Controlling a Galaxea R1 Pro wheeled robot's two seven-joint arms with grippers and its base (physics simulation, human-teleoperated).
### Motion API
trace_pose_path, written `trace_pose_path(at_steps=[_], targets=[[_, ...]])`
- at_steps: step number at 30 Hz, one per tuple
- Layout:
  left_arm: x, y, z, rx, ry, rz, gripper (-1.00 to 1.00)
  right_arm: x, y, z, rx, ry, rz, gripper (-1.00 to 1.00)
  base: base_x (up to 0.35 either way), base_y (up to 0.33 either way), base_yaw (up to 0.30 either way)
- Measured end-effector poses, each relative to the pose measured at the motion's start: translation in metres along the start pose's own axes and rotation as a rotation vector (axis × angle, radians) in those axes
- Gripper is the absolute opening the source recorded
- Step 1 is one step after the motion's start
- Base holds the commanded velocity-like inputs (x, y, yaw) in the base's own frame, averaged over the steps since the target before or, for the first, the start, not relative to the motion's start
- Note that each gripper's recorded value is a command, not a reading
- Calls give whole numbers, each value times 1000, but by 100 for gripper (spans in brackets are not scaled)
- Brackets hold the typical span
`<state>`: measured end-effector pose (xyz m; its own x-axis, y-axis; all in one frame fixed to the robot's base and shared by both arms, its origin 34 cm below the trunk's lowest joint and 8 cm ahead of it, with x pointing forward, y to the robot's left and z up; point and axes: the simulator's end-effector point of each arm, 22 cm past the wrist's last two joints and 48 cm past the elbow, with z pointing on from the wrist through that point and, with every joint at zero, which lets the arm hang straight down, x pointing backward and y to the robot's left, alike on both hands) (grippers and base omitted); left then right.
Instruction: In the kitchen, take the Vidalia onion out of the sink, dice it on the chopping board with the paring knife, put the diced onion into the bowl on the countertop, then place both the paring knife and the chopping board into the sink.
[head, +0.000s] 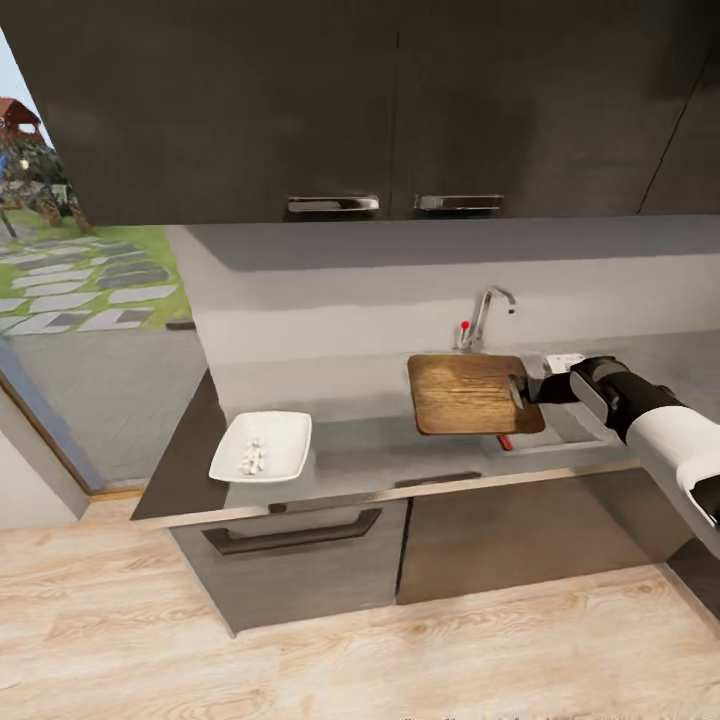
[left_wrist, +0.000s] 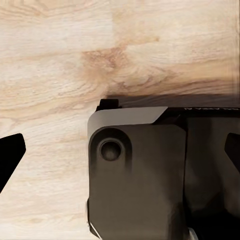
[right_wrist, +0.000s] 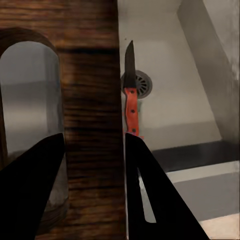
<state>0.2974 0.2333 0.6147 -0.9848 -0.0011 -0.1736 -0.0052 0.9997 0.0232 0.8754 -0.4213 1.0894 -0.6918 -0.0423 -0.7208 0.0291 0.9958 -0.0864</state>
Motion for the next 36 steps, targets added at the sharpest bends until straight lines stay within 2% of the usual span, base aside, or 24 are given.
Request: trace_pose_path(at_steps=[9,14,19,28,36], targets=[[0,1,0,-1,0,0,100,1,0,0,2,2,-4,-100,29,-256,-242],[0,2,0,-3,0,0,100,0,4,0,-7,1,-1,-100,191,-188,-228],[0,2,0,-5,0,0,100,0,6,1,-12,0,-2,-100,219,-243,-52],[0,2,0,-5,0,0,100,-1,18,2,-23,-1,-10,-100,208,-233,201],[0,2,0,-5,0,0,100,-2,21,3,-28,-1,-8,-100,30,-34,219]])
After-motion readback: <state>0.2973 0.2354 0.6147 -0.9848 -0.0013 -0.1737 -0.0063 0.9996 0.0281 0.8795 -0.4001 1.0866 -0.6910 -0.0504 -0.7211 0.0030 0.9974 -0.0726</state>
